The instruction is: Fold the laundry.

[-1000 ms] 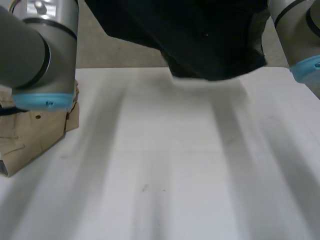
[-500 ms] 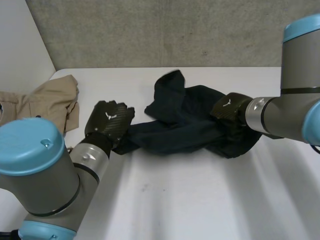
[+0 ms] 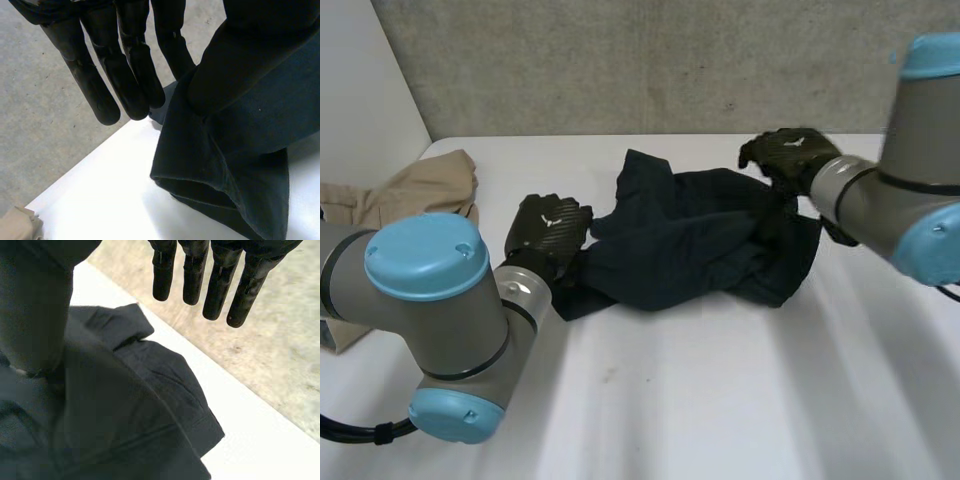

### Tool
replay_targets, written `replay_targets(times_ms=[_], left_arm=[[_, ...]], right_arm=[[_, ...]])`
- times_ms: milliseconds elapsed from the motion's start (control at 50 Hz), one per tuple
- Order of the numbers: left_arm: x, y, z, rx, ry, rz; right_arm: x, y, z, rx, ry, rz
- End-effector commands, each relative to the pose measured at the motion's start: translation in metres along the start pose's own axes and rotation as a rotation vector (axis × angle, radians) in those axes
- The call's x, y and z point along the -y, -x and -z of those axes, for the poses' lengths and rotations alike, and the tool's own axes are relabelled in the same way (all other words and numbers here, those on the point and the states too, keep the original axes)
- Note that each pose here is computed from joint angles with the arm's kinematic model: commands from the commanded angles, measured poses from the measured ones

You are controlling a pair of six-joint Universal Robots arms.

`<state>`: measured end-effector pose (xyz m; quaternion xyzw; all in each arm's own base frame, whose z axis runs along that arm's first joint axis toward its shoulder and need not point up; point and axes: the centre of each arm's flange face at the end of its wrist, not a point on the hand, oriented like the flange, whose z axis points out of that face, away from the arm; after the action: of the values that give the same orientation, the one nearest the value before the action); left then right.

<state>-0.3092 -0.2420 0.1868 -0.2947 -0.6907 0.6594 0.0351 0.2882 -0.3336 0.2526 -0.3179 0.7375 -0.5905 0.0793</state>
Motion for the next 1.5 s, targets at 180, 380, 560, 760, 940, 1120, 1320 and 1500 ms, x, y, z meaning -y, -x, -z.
replay_targets(times_ms=[180,380,560,760,940,1120,1320,1500], left_arm=[[0.001,0.001,-0.001,0.002,-0.003,0.007],[0.001,0.002,-0.001,0.002,-0.005,0.01],[0.002,0.003,-0.002,0.006,-0.007,0.01],[0.006,0.004,-0.006,0.013,-0.022,0.011],[0.004,0.004,-0.006,0.012,-0.014,0.011],[0.003,0.004,-0.006,0.011,-0.013,0.013],[0.001,0.005,-0.006,0.013,-0.007,0.013],[0.002,0.006,-0.007,0.016,-0.011,0.013]], right_arm=[[-0.069,-0.011,0.079,-0.063,0.138,-0.436],[-0.114,0.015,0.094,-0.053,0.156,-0.443],[-0.093,0.008,0.106,-0.067,0.065,-0.413],[-0.101,0.016,0.134,-0.011,0.178,-0.471],[-0.118,0.027,0.138,0.044,0.217,-0.479],[-0.132,0.018,0.103,-0.001,0.173,-0.449],[-0.129,0.014,0.084,-0.074,0.157,-0.406],[-0.129,0.022,0.073,-0.05,0.156,-0.391]])
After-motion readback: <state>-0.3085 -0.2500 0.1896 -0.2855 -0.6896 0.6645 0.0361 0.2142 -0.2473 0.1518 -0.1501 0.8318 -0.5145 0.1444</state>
